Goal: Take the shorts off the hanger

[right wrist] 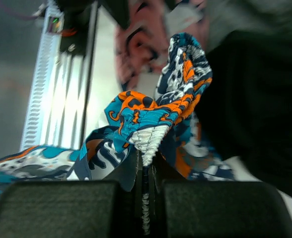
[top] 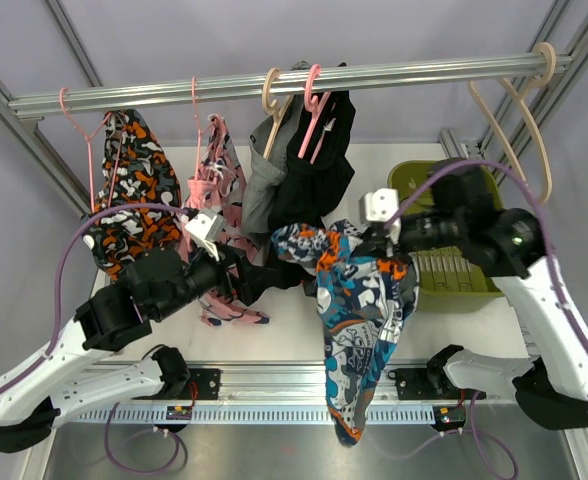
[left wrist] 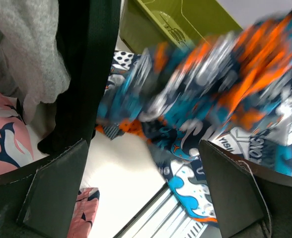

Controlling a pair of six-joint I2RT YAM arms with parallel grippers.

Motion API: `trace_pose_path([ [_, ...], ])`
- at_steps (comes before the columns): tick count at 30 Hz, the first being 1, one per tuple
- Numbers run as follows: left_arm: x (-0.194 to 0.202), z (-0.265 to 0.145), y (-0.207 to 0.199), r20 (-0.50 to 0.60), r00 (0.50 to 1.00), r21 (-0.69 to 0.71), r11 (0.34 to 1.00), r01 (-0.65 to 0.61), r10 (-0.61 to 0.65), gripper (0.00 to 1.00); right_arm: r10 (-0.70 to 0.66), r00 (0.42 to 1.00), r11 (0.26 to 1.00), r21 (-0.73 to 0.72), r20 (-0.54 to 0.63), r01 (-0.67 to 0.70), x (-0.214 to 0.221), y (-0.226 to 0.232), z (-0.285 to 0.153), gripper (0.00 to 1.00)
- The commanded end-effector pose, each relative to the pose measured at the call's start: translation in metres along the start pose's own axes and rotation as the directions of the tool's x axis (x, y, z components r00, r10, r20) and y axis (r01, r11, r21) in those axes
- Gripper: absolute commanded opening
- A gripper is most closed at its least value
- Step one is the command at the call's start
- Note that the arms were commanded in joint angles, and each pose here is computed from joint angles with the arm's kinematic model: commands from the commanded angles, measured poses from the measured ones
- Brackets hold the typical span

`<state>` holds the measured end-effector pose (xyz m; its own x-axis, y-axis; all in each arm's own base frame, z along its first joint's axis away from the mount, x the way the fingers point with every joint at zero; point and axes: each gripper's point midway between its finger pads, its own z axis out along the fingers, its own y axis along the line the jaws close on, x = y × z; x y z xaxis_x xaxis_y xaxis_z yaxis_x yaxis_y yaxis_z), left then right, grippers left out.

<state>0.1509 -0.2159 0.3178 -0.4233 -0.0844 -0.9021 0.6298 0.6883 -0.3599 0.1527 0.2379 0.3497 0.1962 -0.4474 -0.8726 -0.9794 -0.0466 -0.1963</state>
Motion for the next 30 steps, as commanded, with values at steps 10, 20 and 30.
trace_pose_path([
  [10,-0.035,0.001,-0.023,0.104,0.994,0.086,0.996,-0.023,0.014,0.99,-0.294,0.939,0.589,0.807,0.179,0.031,-0.165,-0.09,-0.204,0.0],
  [20,-0.039,-0.001,-0.026,0.114,0.993,0.103,0.994,-0.037,0.025,0.99,-0.384,0.92,0.179,0.984,0.077,-0.008,-0.199,-0.111,-0.302,0.0],
  [30,-0.035,-0.008,-0.025,0.12,0.993,0.115,0.993,-0.034,0.02,0.99,-0.28,0.96,0.014,0.999,-0.029,0.034,-0.161,-0.139,-0.324,0.0],
])
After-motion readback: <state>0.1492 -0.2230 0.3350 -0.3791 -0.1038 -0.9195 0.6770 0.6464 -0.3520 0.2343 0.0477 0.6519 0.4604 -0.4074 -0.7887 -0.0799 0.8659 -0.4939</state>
